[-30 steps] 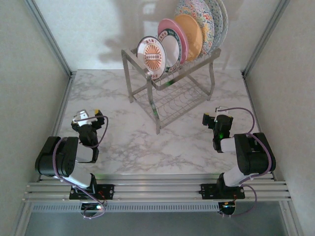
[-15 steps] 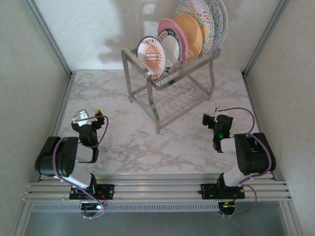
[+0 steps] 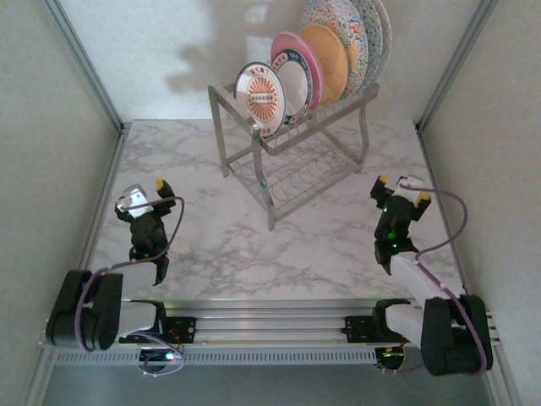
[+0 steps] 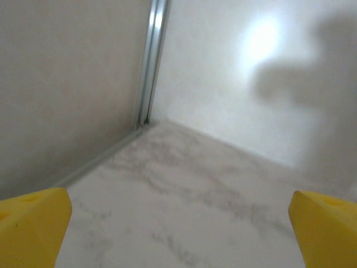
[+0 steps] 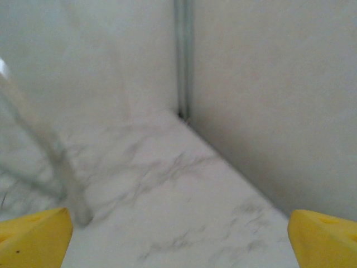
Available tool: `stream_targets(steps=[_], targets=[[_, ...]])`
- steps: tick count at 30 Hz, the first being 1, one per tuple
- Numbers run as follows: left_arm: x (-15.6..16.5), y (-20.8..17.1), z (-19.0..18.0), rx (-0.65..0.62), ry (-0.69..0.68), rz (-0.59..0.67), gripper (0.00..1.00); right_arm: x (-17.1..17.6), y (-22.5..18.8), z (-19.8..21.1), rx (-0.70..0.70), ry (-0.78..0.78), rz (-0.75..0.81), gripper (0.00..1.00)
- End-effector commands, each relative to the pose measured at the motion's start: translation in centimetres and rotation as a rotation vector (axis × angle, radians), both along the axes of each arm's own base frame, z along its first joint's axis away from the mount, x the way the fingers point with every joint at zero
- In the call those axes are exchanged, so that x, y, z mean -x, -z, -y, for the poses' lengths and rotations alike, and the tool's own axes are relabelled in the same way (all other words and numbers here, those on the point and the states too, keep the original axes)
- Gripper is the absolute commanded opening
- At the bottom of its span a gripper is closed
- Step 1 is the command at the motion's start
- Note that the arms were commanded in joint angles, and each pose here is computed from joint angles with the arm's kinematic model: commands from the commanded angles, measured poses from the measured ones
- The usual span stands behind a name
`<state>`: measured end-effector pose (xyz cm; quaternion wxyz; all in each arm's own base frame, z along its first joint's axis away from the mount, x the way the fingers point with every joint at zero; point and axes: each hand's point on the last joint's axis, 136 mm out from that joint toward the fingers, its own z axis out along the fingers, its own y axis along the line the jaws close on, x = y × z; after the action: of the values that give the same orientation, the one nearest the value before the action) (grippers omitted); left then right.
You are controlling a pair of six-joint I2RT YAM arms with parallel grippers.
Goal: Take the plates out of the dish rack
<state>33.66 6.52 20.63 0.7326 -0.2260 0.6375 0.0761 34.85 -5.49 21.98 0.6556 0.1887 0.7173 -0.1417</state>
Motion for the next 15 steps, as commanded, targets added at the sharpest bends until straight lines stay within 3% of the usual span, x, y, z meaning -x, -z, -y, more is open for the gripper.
stream_targets(steps=[1,4,5,7,8,10,12,15], targets=[[0.2,-4.4,-1.0,0.028,-0.097,0.08,0.99,1.5,-6.6,3.5,0.043,0.205,0.034,0.99],[0.0,-10.0,-1.5,0.079,-0.165,0.181,0.99,3.0,-13.4,6.1,-0.043,0.347,0.029,0.99],[-0.1,-12.4,-2.1,0.156,-0.206,0.233,0.99,3.2,-15.0,6.3,-0.128,0.333,-0.004,0.99],[-1.9,-14.4,-2.3,0.356,-0.199,0.181,0.99,3.3,-17.3,5.9,-0.355,0.319,0.021,0.99],[-2.2,-15.2,-2.3,0.499,-0.199,0.151,1.0,2.3,-18.3,5.6,-0.433,0.261,0.075,0.99],[-3.4,-16.6,-1.9,0.639,-0.1,0.196,1.0,-1.0,-20.9,2.7,-0.561,-0.094,0.185,0.99],[-4.9,-18.6,-0.1,0.734,0.087,0.254,1.0,-1.6,-22.7,2.3,-0.587,-0.139,0.248,0.99],[-6.1,-21.6,2.2,0.737,0.169,0.204,0.99,-3.3,-23.8,1.2,-0.477,-0.21,0.146,0.99]])
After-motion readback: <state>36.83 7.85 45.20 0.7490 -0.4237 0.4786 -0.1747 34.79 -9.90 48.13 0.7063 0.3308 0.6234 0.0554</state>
